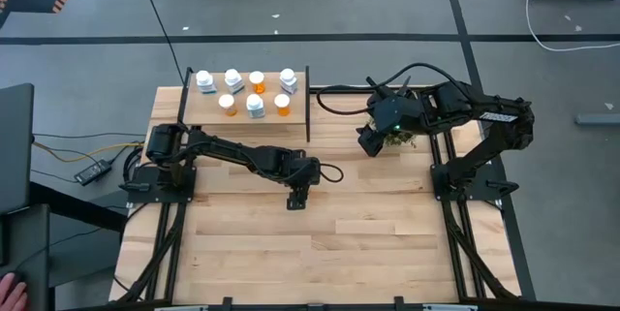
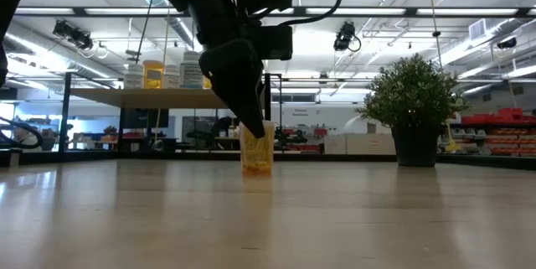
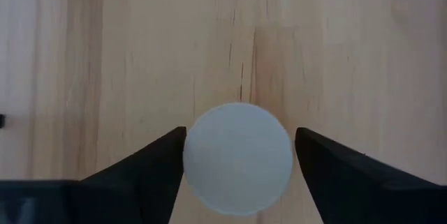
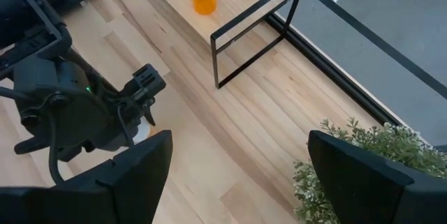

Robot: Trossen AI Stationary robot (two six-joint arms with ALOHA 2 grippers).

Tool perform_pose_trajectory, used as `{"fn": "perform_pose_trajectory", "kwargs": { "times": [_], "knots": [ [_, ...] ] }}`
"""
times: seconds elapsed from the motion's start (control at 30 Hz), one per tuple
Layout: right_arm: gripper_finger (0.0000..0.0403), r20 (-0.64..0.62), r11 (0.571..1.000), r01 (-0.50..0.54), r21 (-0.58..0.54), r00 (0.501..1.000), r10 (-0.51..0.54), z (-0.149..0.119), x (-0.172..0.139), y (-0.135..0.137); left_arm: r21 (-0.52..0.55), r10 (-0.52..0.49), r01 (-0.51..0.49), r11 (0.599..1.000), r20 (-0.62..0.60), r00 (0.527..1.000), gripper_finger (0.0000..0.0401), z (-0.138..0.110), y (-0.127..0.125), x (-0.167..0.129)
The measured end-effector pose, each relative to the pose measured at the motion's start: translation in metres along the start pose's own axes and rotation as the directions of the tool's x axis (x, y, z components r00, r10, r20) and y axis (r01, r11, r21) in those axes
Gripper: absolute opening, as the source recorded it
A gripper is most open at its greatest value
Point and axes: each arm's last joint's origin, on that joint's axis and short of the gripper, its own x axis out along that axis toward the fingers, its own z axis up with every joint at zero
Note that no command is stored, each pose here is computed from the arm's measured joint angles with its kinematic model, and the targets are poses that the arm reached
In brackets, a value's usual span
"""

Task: Pick and place medicine bottles onto shelf by color
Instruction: Put the orange pill bottle on the shelf

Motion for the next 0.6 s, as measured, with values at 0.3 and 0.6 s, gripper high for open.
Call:
{"fn": "perform_pose_trajectory", "kwargs": {
  "times": [0.3,0.6],
  "knots": [
    [0.0342,0.009,1.0,0.013,-0.003,1.0,-0.013,0.0,0.0,0.0,-0.005,0.0,0.0,1.0,0.005,1.0,0.0233,0.0,0.0,-0.001],
    [0.0342,0.002,1.0,0.023,-0.01,1.0,-0.023,-0.001,0.0,-0.001,-0.09,-0.001,0.005,0.996,0.045,0.999,0.0218,0.004,0.001,-0.014]
  ]
}}
